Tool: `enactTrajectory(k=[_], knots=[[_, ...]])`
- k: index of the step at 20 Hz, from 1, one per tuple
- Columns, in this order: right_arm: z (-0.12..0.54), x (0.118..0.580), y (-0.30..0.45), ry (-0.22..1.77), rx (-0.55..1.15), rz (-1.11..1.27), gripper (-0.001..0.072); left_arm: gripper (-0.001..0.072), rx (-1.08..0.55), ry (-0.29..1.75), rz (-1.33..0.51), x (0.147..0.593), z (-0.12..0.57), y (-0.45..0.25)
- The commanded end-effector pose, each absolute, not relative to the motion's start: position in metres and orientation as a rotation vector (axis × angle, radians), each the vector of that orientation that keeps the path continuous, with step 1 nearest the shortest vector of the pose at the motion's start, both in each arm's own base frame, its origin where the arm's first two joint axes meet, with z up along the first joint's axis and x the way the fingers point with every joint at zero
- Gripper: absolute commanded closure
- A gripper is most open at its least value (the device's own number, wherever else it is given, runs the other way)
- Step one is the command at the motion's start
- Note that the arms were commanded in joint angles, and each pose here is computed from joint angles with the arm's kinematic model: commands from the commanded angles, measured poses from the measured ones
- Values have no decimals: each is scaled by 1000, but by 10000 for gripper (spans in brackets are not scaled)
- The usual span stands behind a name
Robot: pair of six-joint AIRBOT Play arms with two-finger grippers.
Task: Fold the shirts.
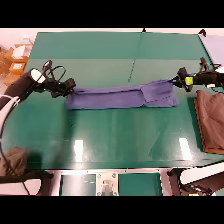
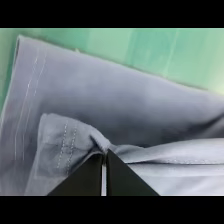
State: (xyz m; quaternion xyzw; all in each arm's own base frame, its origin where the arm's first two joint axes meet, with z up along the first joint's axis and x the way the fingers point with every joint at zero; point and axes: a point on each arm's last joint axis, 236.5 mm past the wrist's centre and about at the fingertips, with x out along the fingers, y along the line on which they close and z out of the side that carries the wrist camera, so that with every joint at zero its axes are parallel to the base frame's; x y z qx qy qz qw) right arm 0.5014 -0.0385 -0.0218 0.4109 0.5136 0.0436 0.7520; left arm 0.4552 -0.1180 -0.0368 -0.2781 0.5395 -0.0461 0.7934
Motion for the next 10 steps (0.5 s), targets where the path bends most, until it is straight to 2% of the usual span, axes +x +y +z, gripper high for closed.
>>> enactTrajectory(k=[1,2,4,5,6,7,9,10], knots=[[-53,525,-34,1138,887,104,696,684,-622,1176,-86,471,-61,-119],[-59,529,-34,1131,886,94,694,683,-626,1153,-79,477,-61,-117],[-63,533,-37,1117,862,96,637,682,-650,1111,-76,486,-56,-117],[-60,534,-39,1111,846,108,610,506,-655,1101,-76,487,-53,-117],[-54,533,-42,1108,829,126,533,154,-660,1104,-82,487,-51,-119],[-45,532,-48,1107,806,156,458,14,-667,1116,-94,486,-47,-123],[-27,525,-67,1112,782,184,314,16,-650,1161,-133,482,-34,-126],[-23,520,-81,1118,776,173,152,17,-611,1185,-173,479,-23,-123]])
